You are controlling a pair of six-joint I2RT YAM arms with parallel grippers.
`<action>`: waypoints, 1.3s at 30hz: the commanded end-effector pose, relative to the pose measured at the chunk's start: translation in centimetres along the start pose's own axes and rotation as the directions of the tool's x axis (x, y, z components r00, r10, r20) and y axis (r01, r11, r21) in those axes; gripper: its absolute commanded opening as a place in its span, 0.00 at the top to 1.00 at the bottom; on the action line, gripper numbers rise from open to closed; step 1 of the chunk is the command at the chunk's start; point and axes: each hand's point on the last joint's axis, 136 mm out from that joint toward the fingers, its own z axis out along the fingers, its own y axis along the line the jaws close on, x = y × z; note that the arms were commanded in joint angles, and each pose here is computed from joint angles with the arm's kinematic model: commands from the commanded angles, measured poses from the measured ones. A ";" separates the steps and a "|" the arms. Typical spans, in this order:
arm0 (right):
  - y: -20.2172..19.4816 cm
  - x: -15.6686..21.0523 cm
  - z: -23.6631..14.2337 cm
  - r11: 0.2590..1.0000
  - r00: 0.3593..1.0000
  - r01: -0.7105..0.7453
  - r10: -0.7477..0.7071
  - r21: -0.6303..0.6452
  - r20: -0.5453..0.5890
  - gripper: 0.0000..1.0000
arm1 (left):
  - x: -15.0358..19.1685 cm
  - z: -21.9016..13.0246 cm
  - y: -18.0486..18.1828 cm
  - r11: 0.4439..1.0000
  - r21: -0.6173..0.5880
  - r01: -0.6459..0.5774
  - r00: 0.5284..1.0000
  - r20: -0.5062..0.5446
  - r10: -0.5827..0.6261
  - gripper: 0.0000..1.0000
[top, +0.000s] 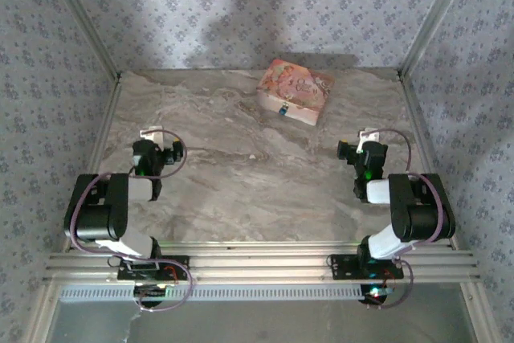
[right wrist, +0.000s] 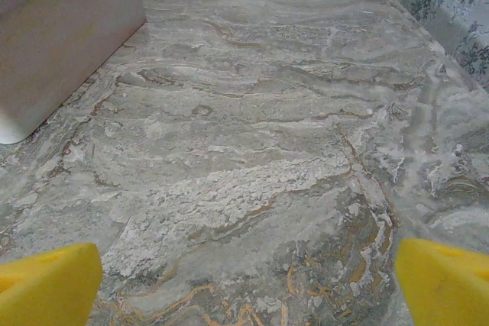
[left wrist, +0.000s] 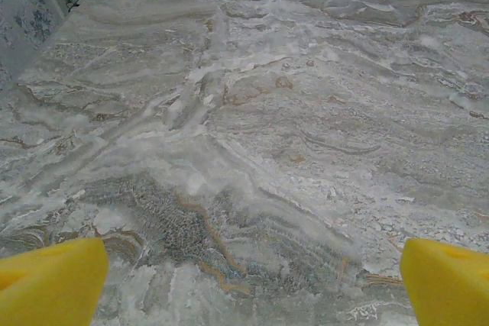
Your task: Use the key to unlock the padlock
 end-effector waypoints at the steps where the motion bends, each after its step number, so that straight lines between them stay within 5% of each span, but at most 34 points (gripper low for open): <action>1: 0.0 -1.0 0.2 1.000 1.000 0.010 -0.010 -0.003 0.023 0.00 | -0.7 0.2 -0.1 1.000 0.014 0.009 1.000 0.015 -0.009 0.02; 39: -0.1 -1.1 0.3 1.000 1.000 0.007 -0.007 -0.005 0.025 0.00 | -0.7 0.3 0.3 0.999 0.028 0.036 0.999 0.006 -0.036 0.02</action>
